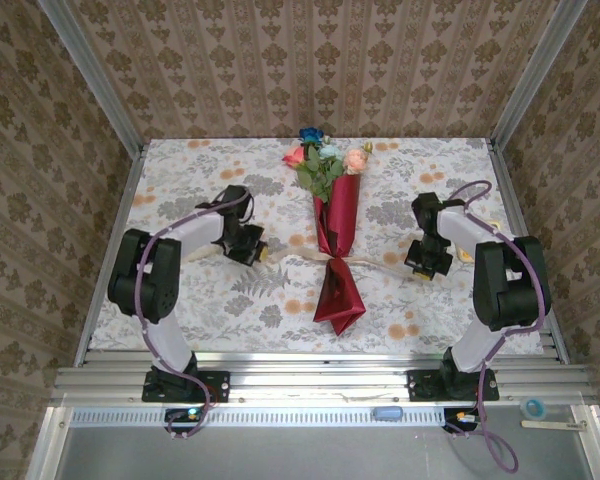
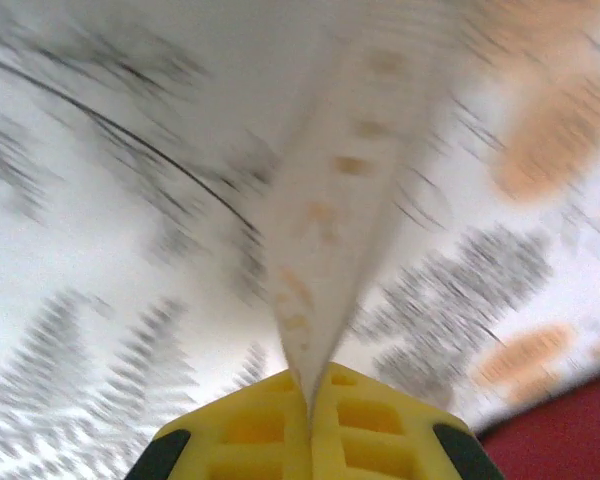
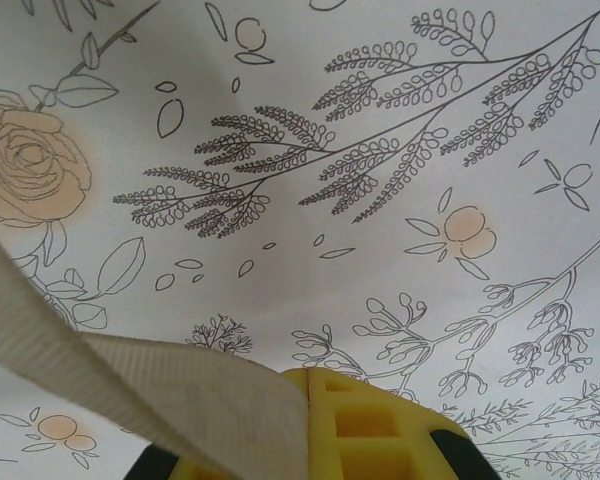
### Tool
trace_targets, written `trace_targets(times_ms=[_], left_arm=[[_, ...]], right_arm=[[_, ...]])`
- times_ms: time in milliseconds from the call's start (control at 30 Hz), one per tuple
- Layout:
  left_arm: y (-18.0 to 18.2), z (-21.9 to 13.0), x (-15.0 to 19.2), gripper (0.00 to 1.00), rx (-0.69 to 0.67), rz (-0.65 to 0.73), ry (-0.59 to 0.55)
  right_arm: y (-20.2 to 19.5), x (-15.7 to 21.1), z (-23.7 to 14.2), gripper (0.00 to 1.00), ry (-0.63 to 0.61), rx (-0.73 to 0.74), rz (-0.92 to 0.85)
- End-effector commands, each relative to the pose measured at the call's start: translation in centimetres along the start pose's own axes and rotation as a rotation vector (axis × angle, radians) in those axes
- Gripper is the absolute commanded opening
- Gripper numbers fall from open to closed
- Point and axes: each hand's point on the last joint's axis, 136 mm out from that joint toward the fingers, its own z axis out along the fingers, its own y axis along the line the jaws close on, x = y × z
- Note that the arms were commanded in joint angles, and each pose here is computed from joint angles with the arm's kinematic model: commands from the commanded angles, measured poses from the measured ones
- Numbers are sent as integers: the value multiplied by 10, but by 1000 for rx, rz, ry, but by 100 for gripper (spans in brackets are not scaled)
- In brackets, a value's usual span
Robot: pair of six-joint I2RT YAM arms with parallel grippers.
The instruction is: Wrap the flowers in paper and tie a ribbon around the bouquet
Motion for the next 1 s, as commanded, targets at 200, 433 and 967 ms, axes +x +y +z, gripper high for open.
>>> trace_targets(times_ms=[200, 433, 967], left_arm=[[-71, -26, 81, 0, 287, 29, 192], [-83, -53, 62, 0, 387, -27, 147], [-61, -68, 77, 0, 411, -34, 175]], right_arm=[[24, 20, 2, 1, 77, -16, -116], [60, 44, 9, 1, 118, -40, -194], [39, -6, -55, 45, -35, -49, -179]])
